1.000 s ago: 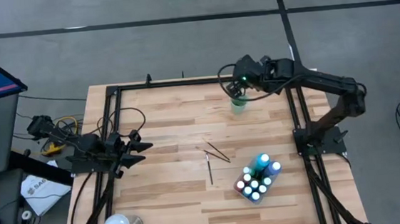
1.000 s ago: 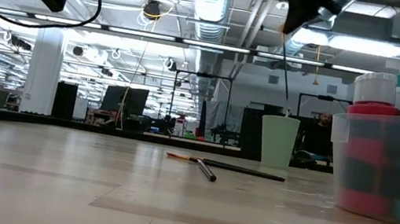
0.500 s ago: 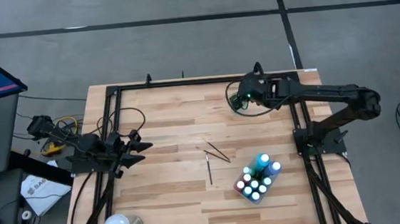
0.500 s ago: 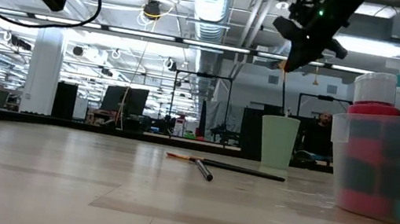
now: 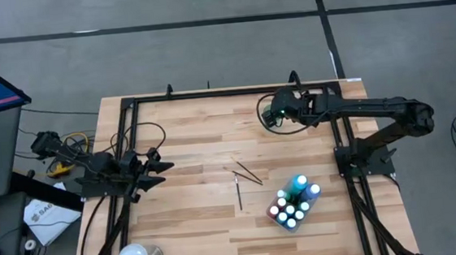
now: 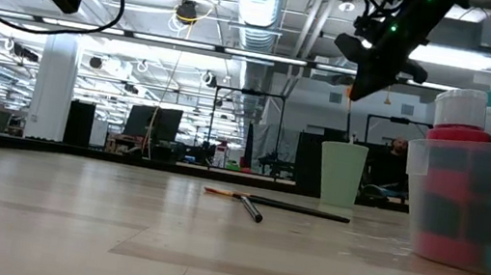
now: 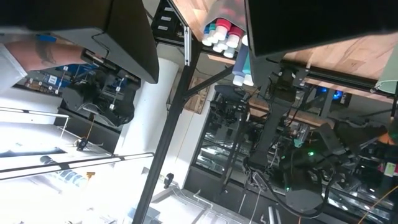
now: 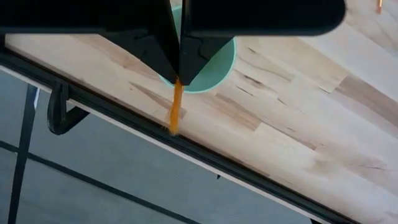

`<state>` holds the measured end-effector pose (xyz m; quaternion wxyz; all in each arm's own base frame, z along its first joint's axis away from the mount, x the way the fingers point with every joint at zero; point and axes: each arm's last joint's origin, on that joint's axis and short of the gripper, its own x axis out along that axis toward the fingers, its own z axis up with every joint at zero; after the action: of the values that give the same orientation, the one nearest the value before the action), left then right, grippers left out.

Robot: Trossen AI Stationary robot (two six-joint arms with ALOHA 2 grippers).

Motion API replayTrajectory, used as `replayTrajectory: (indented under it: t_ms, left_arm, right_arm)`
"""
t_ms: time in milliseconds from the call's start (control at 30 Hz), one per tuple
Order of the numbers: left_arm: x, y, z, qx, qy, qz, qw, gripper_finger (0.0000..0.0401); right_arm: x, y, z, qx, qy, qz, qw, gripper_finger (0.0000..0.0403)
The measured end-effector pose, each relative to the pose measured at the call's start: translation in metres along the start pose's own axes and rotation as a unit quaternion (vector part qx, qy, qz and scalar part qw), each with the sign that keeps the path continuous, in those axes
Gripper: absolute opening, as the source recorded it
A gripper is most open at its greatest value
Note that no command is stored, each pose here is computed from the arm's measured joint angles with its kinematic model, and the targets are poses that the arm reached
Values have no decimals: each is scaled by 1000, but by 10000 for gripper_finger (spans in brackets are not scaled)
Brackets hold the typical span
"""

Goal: Pick & Place Paint Supplies
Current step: Put the black paint brush into the green cup

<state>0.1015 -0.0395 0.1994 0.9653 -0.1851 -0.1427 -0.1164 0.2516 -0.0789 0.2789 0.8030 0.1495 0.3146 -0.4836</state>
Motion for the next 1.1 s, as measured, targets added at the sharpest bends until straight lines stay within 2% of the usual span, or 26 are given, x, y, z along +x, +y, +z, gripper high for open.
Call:
replayTrajectory:
  t_ms: [133,333,467,600,700,833,967,1100]
  left_arm:
    - [0,0,0,0,0,0,1000,132]
    - [0,0,0,0,-1,0,1000,132]
    - [0,0,0,0,-2,-1,1000,132]
    - [0,0,0,0,-2,-1,1000,132]
    - [0,0,0,0,-2,-1,1000,132]
    - [0,0,0,-1,-2,-1,1000,132]
    - [0,0,0,-1,-2,-1,1000,132]
    - [0,0,1,0,-2,-1,1000,132]
  right_arm:
    - [0,1,-1,0,13,19,1000,40]
    - [-4,1,2,7,29,34,999,124]
    - [-18,3,18,1,23,53,998,177]
    - [-46,5,47,13,1,98,995,213]
    - [-69,14,67,15,-24,145,989,223]
    - [-91,38,80,-5,-27,184,983,218]
    - [-104,71,82,-41,-13,207,977,204]
    - [-103,106,75,-72,20,208,975,194]
